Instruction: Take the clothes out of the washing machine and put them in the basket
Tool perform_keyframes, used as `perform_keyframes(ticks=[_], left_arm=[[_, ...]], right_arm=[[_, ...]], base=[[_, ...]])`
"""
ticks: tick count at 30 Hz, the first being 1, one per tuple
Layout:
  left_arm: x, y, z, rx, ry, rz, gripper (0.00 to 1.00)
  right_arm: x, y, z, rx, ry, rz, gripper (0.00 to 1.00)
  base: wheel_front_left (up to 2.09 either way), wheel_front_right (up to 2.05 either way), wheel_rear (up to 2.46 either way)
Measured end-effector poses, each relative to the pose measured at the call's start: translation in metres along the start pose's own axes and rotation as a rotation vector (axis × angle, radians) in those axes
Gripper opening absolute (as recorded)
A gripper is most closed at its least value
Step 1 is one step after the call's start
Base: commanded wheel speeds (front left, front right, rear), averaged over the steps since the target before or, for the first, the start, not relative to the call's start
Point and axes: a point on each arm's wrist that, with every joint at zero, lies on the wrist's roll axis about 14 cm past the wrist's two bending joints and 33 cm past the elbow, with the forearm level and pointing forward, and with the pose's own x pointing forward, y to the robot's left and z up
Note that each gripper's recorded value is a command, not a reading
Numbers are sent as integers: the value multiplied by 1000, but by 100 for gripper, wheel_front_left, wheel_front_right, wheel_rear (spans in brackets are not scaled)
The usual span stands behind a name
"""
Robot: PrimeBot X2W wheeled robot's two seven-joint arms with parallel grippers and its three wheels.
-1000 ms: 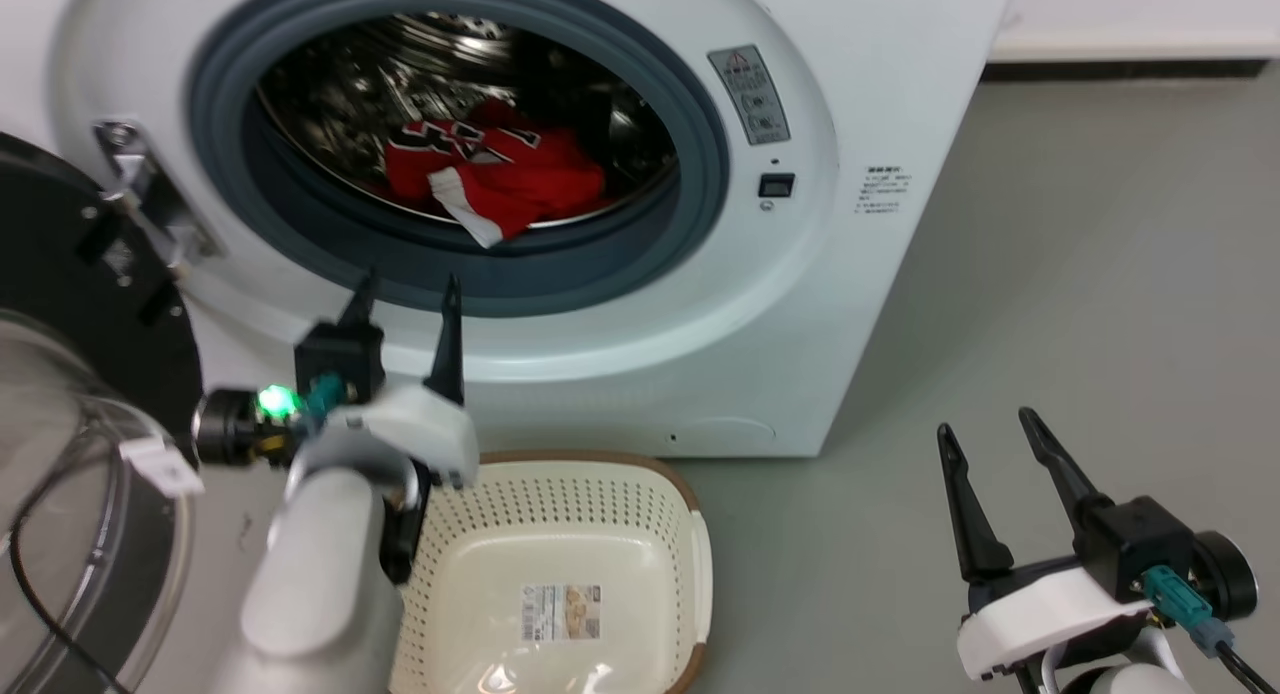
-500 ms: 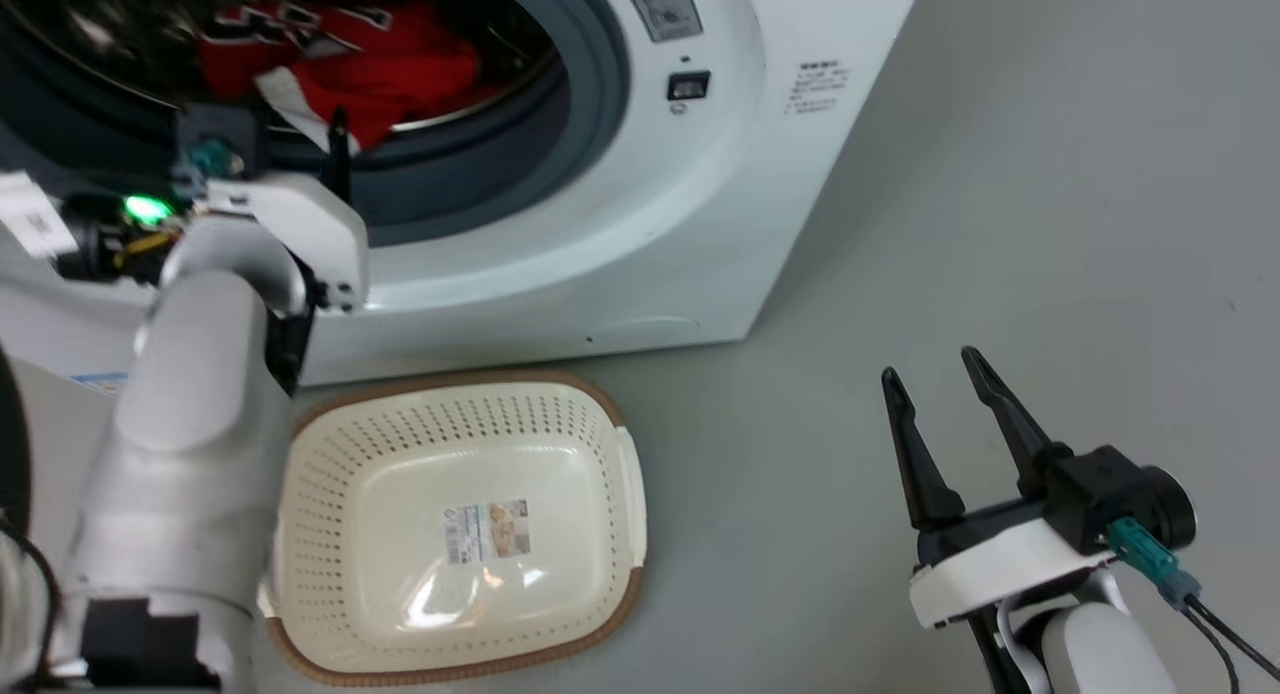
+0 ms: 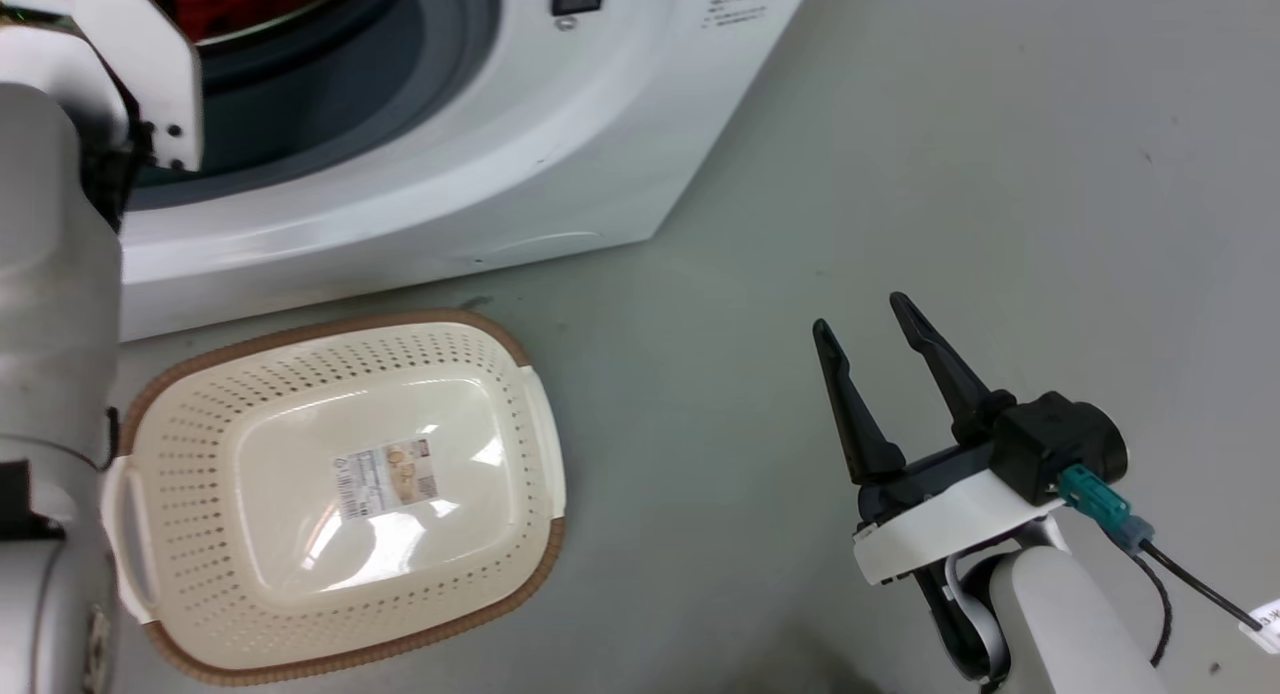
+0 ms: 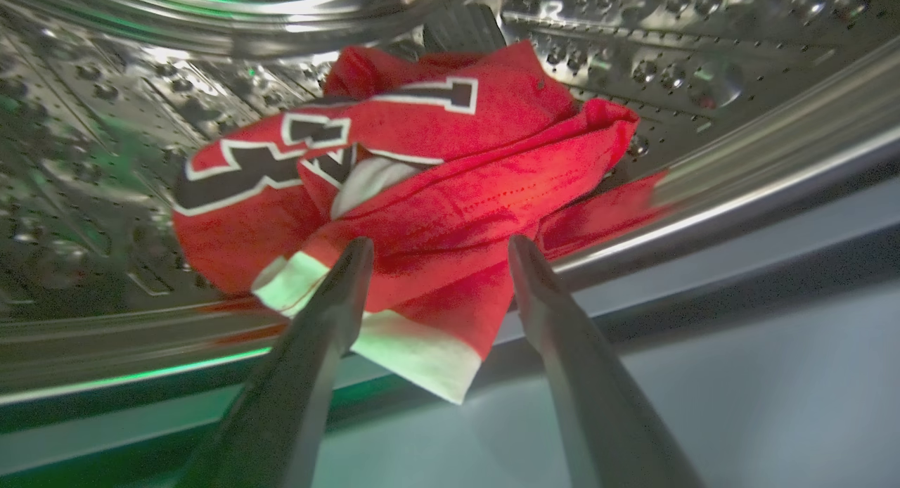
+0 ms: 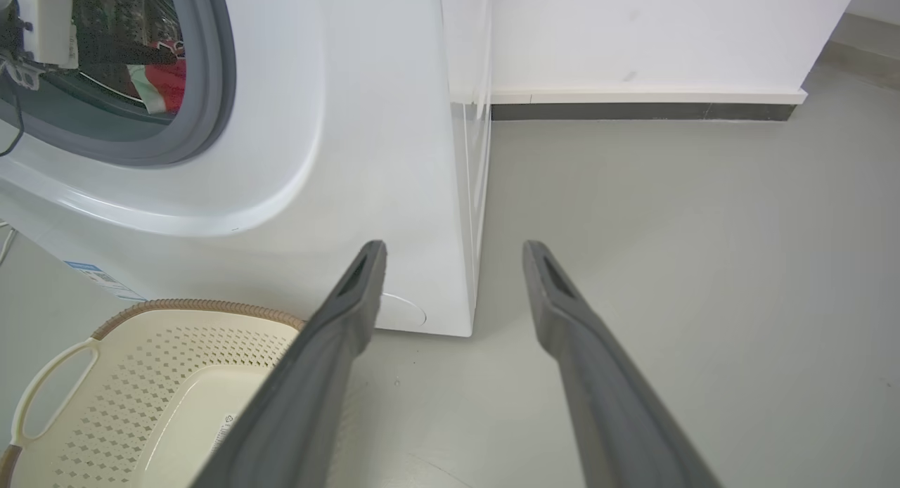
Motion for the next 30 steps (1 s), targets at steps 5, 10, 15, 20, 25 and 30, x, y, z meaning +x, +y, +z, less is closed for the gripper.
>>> perform_keyframes(ticks=[5,10,15,20,25,30], left_arm=[[20,-7,-20,7,171,-23,100],[27,-7,-33,-4,320,-24,100],[29,-7,-38,-30,411,-25,58],[23,-12,-46,-60,495,-41,0],[19,-9,-44,-55,475,-28,0],[10,-10,-31,-40,335,-14,0]], right_arm=[[-1,-8,-5,17,15,-25,100],[-5,-11,-8,25,28,-38,100],[-7,-13,-10,29,34,-46,100],[-8,-14,-9,35,33,-51,100],[-8,-13,-7,37,26,-48,100],[-11,-13,2,29,4,-47,100]], base=[[0,0,0],[0,0,0],[0,0,0],[0,0,0],[0,0,0],[0,0,0]])
